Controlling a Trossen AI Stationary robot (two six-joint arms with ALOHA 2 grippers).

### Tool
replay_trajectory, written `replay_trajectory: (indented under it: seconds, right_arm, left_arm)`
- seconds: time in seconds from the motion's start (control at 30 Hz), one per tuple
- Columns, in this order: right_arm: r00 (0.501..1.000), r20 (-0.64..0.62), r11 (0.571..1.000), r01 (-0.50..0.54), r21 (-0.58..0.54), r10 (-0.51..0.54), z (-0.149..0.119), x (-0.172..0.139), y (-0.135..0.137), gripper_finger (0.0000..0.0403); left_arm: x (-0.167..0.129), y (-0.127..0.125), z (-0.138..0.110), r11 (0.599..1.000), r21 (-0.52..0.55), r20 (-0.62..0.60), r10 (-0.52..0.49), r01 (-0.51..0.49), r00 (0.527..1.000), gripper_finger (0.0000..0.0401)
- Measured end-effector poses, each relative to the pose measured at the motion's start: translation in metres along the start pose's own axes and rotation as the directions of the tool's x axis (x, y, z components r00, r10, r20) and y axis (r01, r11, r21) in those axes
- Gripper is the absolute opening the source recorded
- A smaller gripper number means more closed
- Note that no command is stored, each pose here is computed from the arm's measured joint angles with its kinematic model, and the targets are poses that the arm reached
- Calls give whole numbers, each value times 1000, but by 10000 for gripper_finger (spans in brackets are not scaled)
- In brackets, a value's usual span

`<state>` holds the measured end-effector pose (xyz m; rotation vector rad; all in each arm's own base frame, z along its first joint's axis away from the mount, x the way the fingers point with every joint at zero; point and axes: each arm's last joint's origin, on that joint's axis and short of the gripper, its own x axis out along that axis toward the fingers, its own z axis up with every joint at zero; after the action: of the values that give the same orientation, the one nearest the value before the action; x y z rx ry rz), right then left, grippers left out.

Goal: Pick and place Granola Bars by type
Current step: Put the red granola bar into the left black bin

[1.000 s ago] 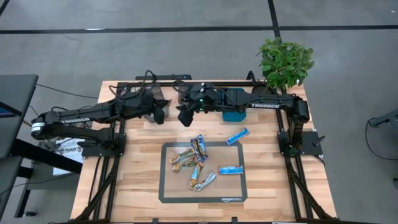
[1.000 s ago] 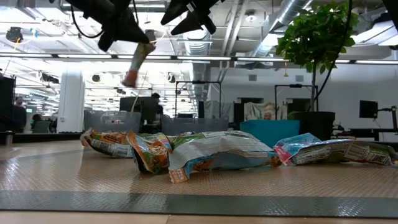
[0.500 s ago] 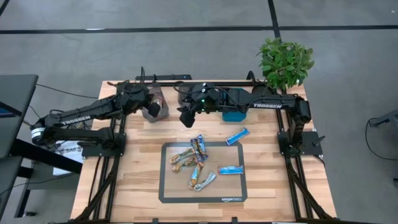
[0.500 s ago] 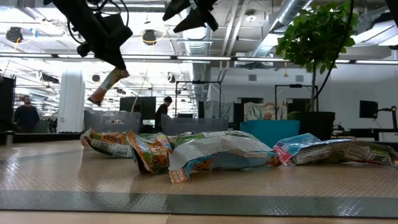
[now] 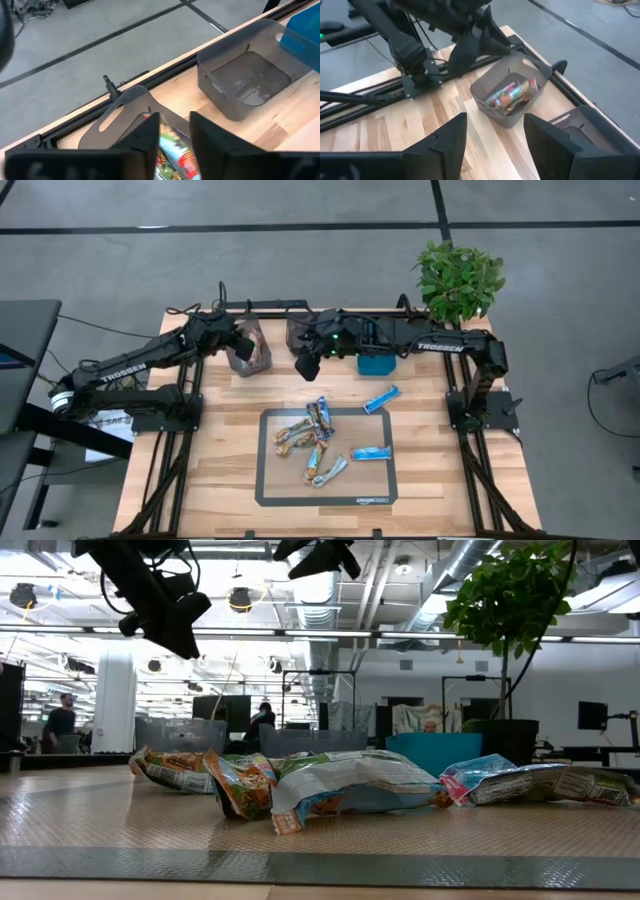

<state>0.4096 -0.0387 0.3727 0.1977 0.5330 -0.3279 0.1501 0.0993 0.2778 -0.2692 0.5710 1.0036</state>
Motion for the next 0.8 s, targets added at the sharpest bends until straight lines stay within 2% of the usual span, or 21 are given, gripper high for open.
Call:
replay_trajectory:
  seconds: [0.1, 0.2, 0.27, 0.33, 0.4, 0.53, 0.63, 0.8]
  right_arm:
    - [999, -41, 1000, 7, -8, -8, -3, -3, -1, 184]
    - [997, -71, 1000, 9, -13, -10, -4, -14, -3, 181]
    - [990, -142, 999, 19, -29, -23, -9, -25, -5, 179]
    - [971, -235, 999, 34, -40, -42, -18, -37, -6, 177]
    - [943, -329, 997, 36, -70, -57, -30, -47, -3, 176]
    - [879, -473, 988, -12, -152, -62, -64, -67, 10, 176]
    - [839, -544, 977, -121, -177, 5, -95, -82, 24, 177]
    - [782, -621, 939, -251, -235, 54, -148, -107, 49, 174]
  left_arm:
    - [0, 1, 0, 1000, -6, 1, 2, -2, 1000, 155]
    - [0, 0, 2, 999, -47, 16, -15, 16, 1000, 181]
    - [-2, -3, 4, 994, -75, 32, -79, 81, 996, 186]
    - [-5, -8, 8, 976, -89, 62, -194, 199, 979, 186]
    - [-10, -14, 13, 935, -70, 98, -339, 347, 936, 184]
    - [-25, -25, 22, 795, -6, 166, -597, 607, 784, 176]
    - [-34, -31, 23, 714, 23, 184, -691, 699, 699, 171]
    - [-46, -40, 20, 653, 41, 177, -749, 756, 638, 167]
